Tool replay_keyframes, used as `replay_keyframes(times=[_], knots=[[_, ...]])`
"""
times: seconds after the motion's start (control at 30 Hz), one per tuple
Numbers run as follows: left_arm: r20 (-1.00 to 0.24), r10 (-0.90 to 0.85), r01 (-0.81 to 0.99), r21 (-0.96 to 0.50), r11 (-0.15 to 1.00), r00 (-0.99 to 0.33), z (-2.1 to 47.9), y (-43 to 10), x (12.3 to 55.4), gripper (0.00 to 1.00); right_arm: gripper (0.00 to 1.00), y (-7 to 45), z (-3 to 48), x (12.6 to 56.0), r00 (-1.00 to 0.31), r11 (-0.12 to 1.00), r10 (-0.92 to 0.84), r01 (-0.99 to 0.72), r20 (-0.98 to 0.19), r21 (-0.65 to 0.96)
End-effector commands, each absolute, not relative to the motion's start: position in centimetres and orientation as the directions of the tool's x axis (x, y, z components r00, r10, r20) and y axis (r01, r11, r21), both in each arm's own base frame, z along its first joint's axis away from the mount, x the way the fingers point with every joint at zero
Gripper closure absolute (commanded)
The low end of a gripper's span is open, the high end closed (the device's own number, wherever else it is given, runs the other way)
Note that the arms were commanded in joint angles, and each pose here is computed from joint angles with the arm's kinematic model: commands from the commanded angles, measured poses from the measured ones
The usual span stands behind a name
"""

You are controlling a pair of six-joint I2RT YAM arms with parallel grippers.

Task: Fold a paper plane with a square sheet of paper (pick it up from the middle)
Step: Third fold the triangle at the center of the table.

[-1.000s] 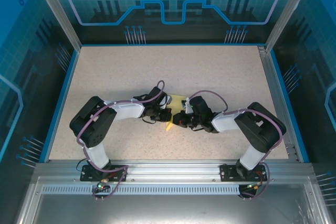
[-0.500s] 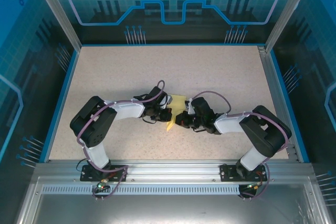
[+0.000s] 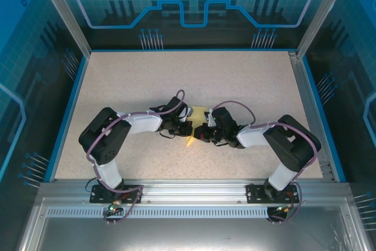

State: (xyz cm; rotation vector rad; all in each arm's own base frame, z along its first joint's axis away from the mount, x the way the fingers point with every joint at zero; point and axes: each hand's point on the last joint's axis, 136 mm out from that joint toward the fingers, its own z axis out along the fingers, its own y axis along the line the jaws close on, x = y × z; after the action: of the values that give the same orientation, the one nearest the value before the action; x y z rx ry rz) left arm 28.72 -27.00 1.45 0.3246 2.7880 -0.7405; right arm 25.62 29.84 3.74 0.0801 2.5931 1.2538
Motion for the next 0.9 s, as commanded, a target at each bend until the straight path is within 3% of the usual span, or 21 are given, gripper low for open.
replay_keyframes(times=[0.0,0.4,0.87], knots=[[-0.207,0.195,0.268,-0.437,0.858,-0.959,-0.4,-26.5,27.1,1.00,1.00,29.8,2.5,25.5,-0.969,0.645,0.160,-0.042,-0.188,0.763],[-0.201,0.198,0.269,-0.435,0.859,-0.959,-0.5,-26.5,27.0,1.00,1.00,29.1,0.4,25.1,-0.974,0.667,0.166,-0.004,-0.153,0.745],[-0.201,0.197,0.267,-0.427,0.864,-0.960,-0.7,-26.3,27.0,1.00,1.00,28.3,4.6,27.7,-0.962,0.618,0.155,-0.082,-0.223,0.782]])
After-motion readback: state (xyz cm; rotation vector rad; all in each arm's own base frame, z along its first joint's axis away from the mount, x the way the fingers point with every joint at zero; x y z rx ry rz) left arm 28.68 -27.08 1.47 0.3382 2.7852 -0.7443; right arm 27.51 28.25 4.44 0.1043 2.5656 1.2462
